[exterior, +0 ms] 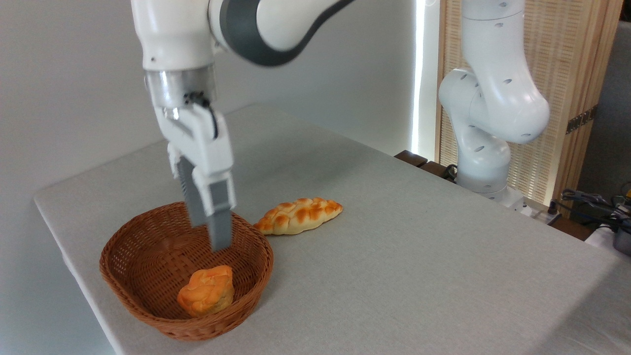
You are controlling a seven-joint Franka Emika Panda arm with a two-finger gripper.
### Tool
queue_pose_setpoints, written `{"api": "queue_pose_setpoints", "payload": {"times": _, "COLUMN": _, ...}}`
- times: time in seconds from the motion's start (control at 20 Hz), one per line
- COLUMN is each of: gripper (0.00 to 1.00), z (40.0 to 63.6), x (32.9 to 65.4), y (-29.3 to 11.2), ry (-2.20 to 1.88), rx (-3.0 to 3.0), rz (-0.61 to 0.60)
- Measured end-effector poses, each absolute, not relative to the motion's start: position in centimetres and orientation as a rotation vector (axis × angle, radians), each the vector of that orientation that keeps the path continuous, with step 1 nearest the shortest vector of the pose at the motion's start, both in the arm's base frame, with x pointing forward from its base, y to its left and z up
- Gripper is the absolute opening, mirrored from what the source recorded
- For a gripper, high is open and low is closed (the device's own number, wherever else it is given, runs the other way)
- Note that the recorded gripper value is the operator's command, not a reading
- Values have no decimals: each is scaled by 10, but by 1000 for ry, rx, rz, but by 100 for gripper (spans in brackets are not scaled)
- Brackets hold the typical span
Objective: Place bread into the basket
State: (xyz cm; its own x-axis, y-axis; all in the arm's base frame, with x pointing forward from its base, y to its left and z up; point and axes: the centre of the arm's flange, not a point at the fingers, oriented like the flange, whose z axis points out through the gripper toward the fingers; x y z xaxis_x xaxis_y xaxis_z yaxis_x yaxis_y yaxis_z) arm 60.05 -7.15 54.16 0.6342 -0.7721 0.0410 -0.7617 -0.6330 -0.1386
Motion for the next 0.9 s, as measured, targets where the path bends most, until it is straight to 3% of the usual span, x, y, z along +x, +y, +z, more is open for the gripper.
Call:
{"api": "queue_pose_setpoints", "payload": {"times": 0.25, "gripper": 100, "z": 583, "x": 578, "y": -62, "ry": 1256, "rx": -2851, "rz": -9}}
{"api": "queue_pose_setpoints", "payload": {"times": 0.55, "gripper": 100, "z": 622, "x": 566, "y": -4, "ry": 1128, "rx": -3032, "rz": -175}}
{"api": "queue_pose_setpoints", "payload": {"times": 0.9, "gripper": 100, "z": 623, "x": 556, "y": -30, "ry": 1215, "rx": -2985, "rz": -98}}
